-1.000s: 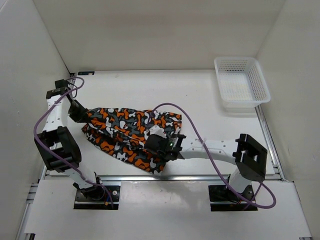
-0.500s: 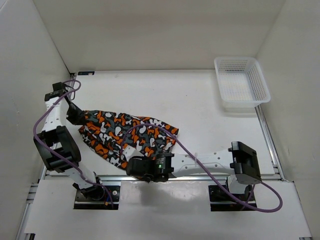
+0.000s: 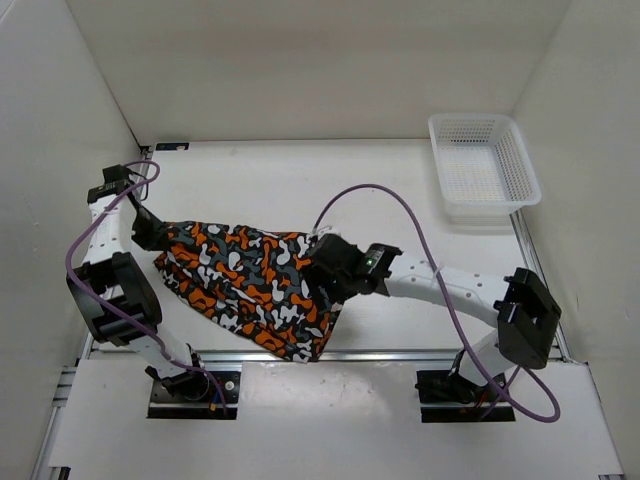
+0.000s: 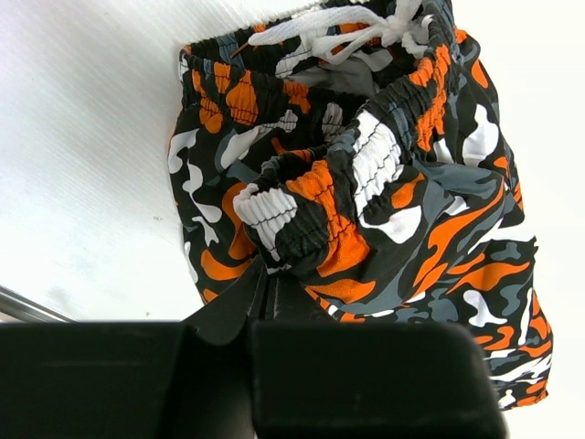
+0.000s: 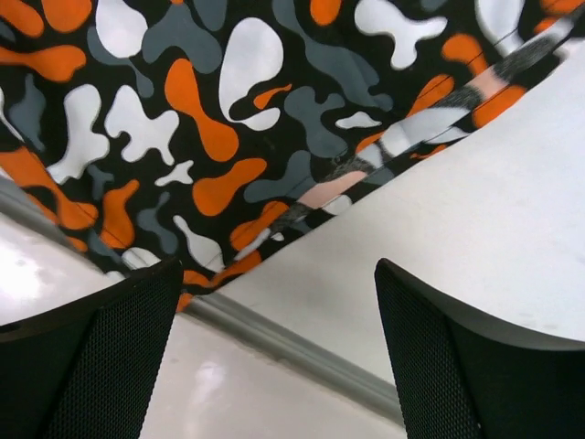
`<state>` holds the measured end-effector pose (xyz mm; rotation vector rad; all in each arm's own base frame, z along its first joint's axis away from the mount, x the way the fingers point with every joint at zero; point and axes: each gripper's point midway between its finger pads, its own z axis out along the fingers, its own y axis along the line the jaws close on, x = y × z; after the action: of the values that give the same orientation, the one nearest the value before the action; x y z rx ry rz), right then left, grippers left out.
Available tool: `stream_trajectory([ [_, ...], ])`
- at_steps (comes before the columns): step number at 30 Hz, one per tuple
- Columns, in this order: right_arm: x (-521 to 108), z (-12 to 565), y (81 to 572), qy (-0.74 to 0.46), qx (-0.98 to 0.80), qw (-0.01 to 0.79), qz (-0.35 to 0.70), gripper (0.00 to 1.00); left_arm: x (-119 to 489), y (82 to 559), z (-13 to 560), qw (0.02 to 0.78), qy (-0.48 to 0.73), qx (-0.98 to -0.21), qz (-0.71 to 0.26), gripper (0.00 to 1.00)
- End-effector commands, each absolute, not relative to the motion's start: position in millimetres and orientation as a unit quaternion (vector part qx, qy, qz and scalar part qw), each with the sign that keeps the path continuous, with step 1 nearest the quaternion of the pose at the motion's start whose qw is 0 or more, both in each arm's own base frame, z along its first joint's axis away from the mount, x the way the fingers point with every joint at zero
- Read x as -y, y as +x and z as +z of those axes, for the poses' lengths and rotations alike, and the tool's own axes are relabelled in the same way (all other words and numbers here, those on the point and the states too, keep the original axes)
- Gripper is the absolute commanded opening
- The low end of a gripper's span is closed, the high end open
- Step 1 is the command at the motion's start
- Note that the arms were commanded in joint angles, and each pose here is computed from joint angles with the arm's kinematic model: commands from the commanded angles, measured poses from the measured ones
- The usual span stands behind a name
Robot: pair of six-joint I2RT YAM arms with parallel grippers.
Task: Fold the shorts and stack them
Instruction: Fold the shorts
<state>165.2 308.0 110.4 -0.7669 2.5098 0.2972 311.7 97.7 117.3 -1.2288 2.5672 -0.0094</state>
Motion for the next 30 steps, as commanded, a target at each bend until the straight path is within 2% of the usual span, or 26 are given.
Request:
stream_trajectory([
  [1,-323.9,110.6,148.1,-0.218,-0.937,0.154,0.226,0.9,-101.6,313.3,137.8,0.187,-0.426,-0.885,-0.003,0.1],
  [3,-327.8,99.6,148.2,-0.207,-0.941,0.12,0.239,0.96,-101.9,313.0,137.7,0.187,-0.422,-0.887,-0.002,0.1],
  [6,-331.1,82.4,149.0,-0.197,-0.946,0.073,0.247,0.99,-101.0,310.7,137.7,0.188,-0.421,-0.887,-0.002,0.1],
  [11,-338.8,48.1,156.9,-0.185,-0.946,0.062,0.258,0.92,-99.5,311.3,137.8,0.187,-0.421,-0.888,-0.006,0.1],
  [14,-338.6,28.6,162.8,-0.18,-0.953,0.059,0.235,0.79,-99.5,311.3,137.8,0.187,-0.421,-0.888,-0.006,0.1],
  [18,-337.3,9.1,175.7,-0.172,-0.963,0.067,0.197,0.56,-98.7,309.2,135.0,0.183,-0.421,-0.888,-0.006,0.1],
  [19,-332.8,1.8,180.4,-0.168,-0.966,0.075,0.179,0.37,-97.2,309.7,135.2,0.182,-0.42,-0.889,-0.01,0.1],
  [21,-321.0,-8.8,194.0,-0.139,-0.977,0.069,0.147,0.1,-95.7,311.0,133.2,0.183,-0.419,-0.889,-0.016,0.1],
  [22,-314.1,-12.5,200.3,-0.129,-0.98,0.067,0.134,0.0,-89.1,310.2,130.3,0.176,-0.421,-0.889,-0.032,0.1],
  [26,-277.7,-19.9,234.9,-0.084,-0.989,0.086,0.089,0.0,-70.6,323.4,118.2,0.168,-0.404,-0.897,-0.06,0.1],
  [30,-232.7,-4.9,297.7,-0.049,-0.988,0.141,0.027,0.0,-38.6,346.4,109.1,0.155,-0.37,-0.912,-0.084,0.1],
])
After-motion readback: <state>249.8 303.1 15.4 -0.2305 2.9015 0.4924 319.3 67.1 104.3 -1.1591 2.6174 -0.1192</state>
